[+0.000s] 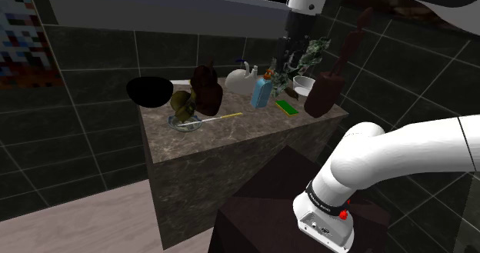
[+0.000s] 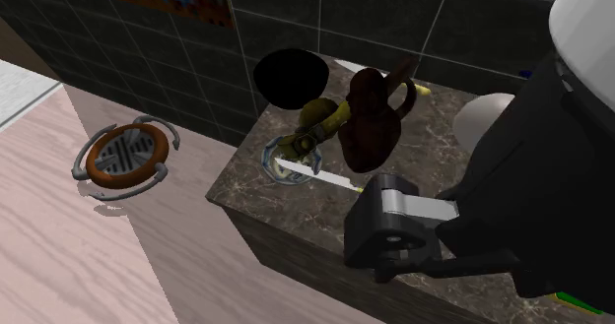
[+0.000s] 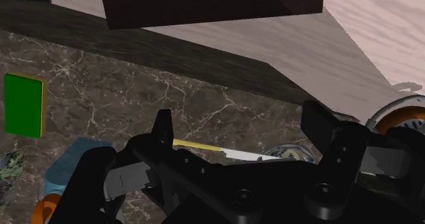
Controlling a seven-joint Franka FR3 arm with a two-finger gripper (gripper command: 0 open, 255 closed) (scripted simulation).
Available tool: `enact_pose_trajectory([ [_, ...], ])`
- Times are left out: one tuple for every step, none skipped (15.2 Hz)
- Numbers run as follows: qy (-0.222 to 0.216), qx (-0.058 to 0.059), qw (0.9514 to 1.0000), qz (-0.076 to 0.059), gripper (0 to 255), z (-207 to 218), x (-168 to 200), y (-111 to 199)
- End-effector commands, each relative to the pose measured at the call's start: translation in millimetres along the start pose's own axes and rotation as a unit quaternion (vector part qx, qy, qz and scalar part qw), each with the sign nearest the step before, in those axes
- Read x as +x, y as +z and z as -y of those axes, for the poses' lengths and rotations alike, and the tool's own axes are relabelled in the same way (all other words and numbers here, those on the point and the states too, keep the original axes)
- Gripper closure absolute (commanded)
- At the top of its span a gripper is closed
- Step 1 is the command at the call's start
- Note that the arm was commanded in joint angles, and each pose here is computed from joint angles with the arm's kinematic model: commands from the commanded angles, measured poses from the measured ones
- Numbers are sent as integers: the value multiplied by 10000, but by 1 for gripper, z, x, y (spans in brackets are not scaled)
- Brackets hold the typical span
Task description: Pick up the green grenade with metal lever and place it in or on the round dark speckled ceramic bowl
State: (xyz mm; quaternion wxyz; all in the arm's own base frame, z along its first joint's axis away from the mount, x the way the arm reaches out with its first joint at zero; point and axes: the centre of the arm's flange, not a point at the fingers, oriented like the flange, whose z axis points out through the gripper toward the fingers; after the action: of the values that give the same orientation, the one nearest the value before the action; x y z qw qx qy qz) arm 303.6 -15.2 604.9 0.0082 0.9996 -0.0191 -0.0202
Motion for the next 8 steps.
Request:
enact_pose_trajectory([
  [0, 0, 10000, 0, 0, 0, 0, 0],
  [100, 90, 9999, -28, 0, 1, 9, 9],
  [201, 179, 9996, -55, 0, 1, 17, 17],
  [301, 269, 9992, -83, 0, 2, 26, 26],
  [401, 359, 9985, -110, 0, 2, 34, 34],
  [501, 448, 9976, -138, 0, 3, 43, 43],
  [601, 538, 9966, -166, 0, 3, 52, 51],
  [701, 627, 9954, -193, 0, 3, 61, 59],
])
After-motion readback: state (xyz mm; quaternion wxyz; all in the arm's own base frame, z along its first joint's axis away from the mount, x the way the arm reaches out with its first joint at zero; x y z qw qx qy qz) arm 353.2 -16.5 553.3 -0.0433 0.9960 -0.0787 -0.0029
